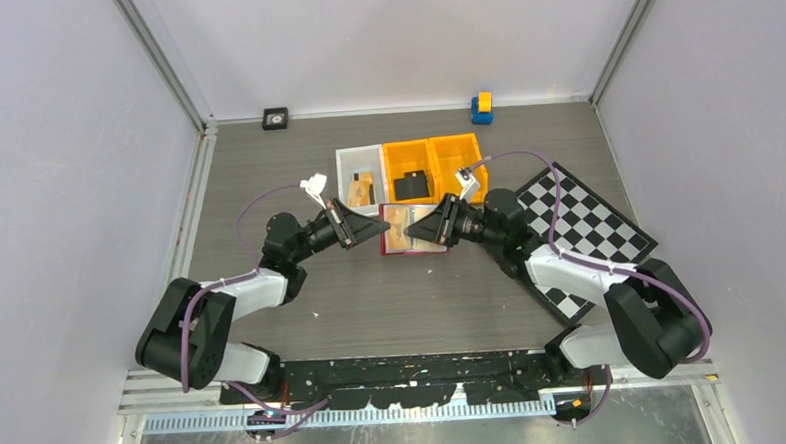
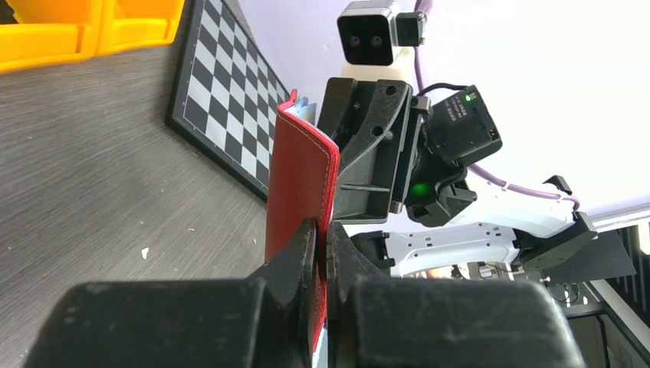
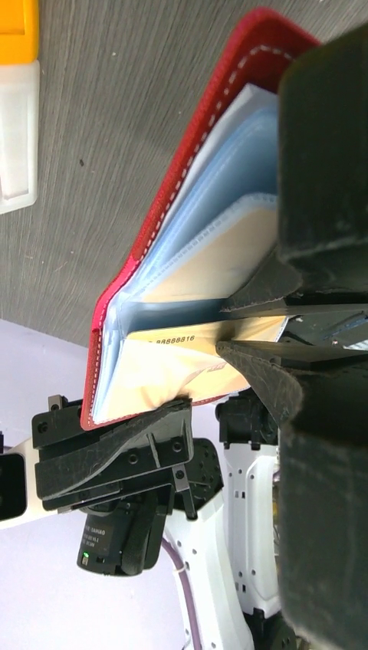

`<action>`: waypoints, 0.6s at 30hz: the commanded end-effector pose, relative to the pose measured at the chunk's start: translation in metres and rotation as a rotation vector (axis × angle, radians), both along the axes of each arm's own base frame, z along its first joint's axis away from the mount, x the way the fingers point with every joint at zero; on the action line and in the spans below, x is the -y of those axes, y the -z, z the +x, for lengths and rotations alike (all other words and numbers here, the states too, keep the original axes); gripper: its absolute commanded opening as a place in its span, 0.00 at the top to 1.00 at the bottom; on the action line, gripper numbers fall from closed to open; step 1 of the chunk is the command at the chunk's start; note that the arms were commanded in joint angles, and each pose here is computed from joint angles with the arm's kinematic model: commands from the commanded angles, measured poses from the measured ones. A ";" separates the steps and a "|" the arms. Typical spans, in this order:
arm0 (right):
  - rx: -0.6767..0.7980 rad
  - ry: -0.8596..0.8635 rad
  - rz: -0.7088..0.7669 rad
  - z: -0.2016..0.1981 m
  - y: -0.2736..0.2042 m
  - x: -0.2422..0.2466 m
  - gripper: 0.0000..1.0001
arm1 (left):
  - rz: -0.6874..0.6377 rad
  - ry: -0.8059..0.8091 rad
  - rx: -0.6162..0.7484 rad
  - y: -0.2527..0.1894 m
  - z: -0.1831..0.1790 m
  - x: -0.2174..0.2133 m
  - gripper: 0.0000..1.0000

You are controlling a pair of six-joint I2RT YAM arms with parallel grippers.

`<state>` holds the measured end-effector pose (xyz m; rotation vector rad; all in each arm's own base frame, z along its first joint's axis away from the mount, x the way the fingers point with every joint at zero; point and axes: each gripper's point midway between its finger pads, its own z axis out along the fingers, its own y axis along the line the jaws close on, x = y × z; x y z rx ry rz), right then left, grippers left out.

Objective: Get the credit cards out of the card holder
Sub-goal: Remove the credit card from the card holder.

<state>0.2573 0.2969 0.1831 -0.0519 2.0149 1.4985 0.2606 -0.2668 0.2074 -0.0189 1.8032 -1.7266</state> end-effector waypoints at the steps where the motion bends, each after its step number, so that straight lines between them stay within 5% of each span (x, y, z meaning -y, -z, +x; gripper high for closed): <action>1: 0.063 -0.073 0.131 -0.009 -0.032 -0.009 0.76 | -0.059 0.056 0.089 -0.025 -0.007 0.005 1.00; 14: 0.092 -0.111 0.282 -0.014 -0.059 -0.002 1.00 | -0.071 0.060 0.051 -0.013 0.001 0.004 1.00; 18: 0.104 -0.077 0.249 -0.012 -0.057 0.002 1.00 | -0.052 0.052 0.039 -0.007 0.003 0.004 0.84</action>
